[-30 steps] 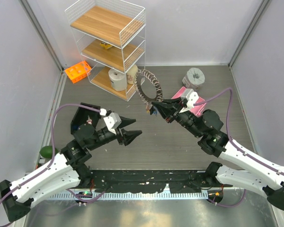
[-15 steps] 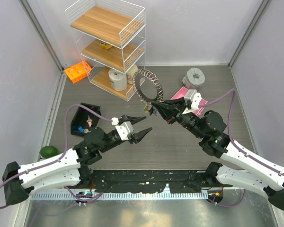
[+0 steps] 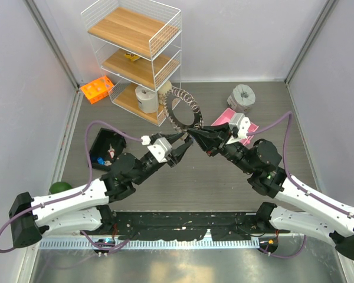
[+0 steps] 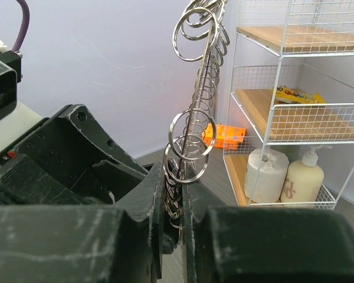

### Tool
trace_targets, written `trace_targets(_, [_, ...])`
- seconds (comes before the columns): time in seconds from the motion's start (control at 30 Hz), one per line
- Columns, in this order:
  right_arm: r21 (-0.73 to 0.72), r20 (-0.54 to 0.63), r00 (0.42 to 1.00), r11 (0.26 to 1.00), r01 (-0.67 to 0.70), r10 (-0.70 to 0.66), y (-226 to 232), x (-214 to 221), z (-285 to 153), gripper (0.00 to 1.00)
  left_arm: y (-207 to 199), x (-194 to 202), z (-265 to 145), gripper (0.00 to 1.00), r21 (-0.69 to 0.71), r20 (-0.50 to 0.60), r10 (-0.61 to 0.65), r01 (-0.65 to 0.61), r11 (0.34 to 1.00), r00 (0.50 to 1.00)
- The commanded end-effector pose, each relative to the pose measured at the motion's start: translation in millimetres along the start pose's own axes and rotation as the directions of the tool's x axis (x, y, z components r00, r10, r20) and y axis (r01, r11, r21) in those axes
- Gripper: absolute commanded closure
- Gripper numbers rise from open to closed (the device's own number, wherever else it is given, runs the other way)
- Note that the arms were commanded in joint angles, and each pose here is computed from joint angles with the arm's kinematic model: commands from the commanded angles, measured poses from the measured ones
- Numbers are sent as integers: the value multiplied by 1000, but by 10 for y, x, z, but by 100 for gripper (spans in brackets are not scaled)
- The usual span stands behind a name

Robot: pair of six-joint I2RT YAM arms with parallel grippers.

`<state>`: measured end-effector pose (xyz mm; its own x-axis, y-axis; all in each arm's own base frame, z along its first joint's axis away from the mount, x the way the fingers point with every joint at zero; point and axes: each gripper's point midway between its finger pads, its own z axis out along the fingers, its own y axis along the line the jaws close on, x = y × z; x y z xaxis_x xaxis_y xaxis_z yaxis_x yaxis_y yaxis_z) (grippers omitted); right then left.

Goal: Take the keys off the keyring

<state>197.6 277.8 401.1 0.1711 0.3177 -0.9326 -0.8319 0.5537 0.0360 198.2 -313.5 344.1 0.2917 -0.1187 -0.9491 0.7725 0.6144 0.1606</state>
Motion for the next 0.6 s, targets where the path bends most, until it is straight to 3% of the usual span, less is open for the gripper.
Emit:
trace_targets(0.0, [8,154,988,1000,12,-13,12,-486,-2,95,105,-410,78,60,-45,112,-15,20,999,994])
trace_targets(0.23, [12,154,988,1000,13,-15,10,-475,-3,95,123,-362,99,82,-56,70,-19,23,998,997])
trace_targets(0.37, [60,140,990,998,14,-22,-78,-423,-24,95,172,-324,54,100,-85,23,-55,57,995,998])
trace_targets(0.57, [297,-2,1000,955,-29,31,-486,61,-152,95,100,-135,-194,100,-82,-239,-187,172,982,953])
